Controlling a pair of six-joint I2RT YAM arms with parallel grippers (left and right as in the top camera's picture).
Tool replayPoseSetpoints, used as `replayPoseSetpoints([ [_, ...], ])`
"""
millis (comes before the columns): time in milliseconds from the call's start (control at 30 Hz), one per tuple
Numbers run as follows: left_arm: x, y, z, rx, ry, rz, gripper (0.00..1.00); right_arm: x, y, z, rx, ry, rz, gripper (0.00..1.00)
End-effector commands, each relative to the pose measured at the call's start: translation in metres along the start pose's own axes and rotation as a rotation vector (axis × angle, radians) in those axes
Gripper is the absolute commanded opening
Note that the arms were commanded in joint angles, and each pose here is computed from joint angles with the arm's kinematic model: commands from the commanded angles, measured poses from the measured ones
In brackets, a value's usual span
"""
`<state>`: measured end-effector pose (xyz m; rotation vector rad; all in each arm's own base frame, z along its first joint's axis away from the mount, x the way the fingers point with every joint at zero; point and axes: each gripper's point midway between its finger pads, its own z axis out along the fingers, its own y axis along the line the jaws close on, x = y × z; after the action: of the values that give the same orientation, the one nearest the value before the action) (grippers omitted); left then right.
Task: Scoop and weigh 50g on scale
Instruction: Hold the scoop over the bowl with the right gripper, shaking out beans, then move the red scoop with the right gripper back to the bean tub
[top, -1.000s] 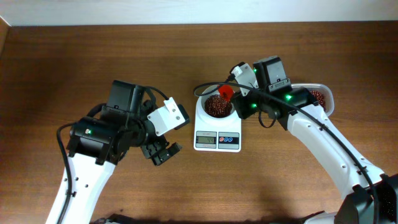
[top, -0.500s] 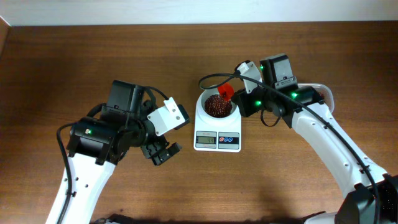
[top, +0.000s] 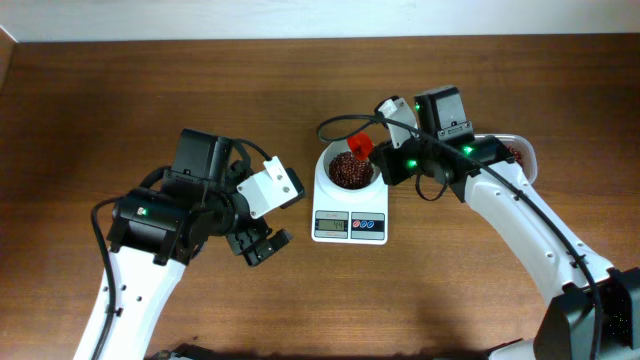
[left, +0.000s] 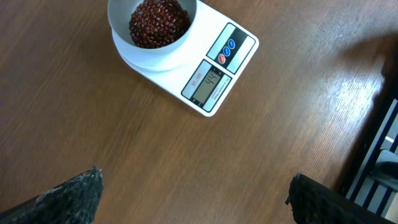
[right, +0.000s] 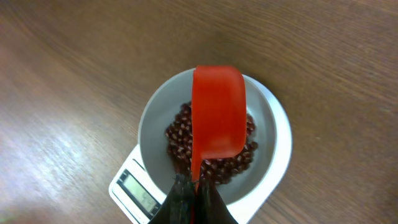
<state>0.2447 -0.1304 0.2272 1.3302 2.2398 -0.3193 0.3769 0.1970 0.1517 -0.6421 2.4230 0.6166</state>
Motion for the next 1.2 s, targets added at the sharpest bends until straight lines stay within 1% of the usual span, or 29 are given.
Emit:
replayPoseSetpoints([
  [0,-0.005,0.0,-0.006,-0.006,-0.026,0.018,0.99,-0.016,0.016,-0.007,-0.126,-0.048,0.04,0.04],
  [67,-0.005,0.0,-0.006,-0.006,-0.026,0.018,0.99,-0.019,0.02,-0.011,-0.178,-0.063,0.049,0.04],
  [233,-0.005,0.0,-0.006,-0.006,-0.026,0.018,0.99,-0.024,0.011,-0.024,-0.245,-0.096,0.119,0.04],
  [367,-0.005,0.0,-0.006,-0.006,-0.026,0.018,0.99,-0.028,-0.007,-0.038,-0.281,-0.134,0.166,0.04],
  [600,-0.005,0.0,-0.006,-0.006,-0.026,0.018,0.99,-0.026,-0.052,-0.067,-0.218,-0.192,0.25,0.04],
  [967,-0.005,0.0,-0.006,-0.006,-0.026,0.018,0.99,0.02,-0.13,-0.129,-0.058,-0.218,0.407,0.04],
  [1167,-0.005,0.0,-0.006,-0.006,-0.026,0.018,0.99,0.041,-0.154,-0.148,-0.014,-0.224,0.515,0.04],
])
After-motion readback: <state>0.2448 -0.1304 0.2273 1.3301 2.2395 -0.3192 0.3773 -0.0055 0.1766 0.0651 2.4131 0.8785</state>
